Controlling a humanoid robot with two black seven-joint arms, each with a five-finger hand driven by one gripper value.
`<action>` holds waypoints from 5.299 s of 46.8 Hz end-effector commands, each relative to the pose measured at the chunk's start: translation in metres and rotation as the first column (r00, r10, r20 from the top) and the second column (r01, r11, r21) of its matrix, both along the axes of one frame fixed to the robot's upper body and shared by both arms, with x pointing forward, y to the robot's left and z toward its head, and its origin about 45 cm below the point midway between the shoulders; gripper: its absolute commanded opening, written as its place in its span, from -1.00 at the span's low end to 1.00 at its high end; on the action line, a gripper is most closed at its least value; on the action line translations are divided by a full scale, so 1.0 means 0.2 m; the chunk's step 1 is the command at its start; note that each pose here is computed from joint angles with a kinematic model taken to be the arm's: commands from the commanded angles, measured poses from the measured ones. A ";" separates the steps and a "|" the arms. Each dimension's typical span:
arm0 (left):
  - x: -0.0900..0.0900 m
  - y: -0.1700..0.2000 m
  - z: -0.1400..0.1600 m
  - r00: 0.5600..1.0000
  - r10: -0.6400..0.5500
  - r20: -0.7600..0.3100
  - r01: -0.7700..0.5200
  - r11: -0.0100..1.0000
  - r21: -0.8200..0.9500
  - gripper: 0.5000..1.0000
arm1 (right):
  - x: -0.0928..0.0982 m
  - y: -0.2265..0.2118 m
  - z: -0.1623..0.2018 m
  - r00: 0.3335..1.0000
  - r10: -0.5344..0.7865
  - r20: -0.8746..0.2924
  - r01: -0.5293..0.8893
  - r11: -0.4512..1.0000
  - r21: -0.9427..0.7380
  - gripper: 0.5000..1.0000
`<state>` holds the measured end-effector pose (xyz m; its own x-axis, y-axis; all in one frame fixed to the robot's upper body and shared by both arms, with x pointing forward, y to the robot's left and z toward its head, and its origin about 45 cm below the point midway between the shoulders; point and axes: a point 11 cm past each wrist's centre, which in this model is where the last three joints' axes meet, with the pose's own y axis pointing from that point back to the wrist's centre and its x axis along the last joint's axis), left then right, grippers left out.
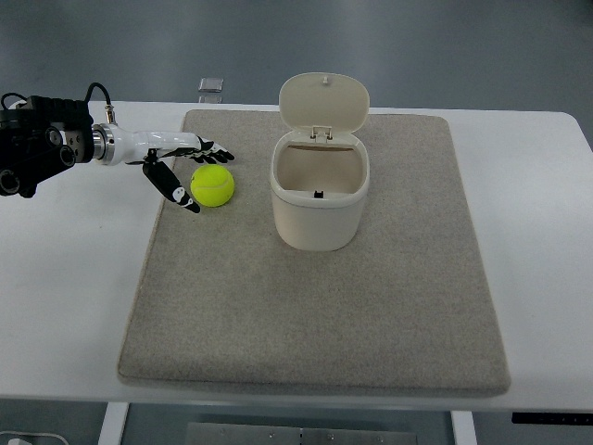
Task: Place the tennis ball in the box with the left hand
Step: 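Curl the left hand's fingers around the tennis ball, then lift the ball with the left hand and carry it above the bin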
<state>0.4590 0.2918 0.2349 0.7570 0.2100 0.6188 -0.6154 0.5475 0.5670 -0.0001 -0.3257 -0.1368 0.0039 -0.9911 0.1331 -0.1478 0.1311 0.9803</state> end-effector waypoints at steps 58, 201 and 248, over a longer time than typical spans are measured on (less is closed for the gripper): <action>0.01 -0.06 -0.01 1.000 0.001 0.021 0.000 1.000 -0.028 0.69 | 0.00 0.00 0.00 1.000 0.000 0.000 0.000 1.000 0.000 0.75; 0.25 -0.81 1.39 0.974 0.174 0.144 0.041 0.491 -0.870 -1.00 | 0.00 0.00 0.00 1.000 0.000 0.000 0.000 1.000 0.000 0.75; -0.18 -1.33 0.86 0.981 -0.190 0.045 0.165 0.682 -0.712 -1.00 | 0.00 0.00 0.00 1.000 0.000 0.000 0.000 1.000 0.000 0.75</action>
<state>0.4282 0.0241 0.4171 0.8341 0.4504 0.3184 -0.4604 0.8864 -0.0478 -0.0001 -0.3257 -0.1368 0.0039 -0.9911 0.1330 -0.1478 0.1310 0.9803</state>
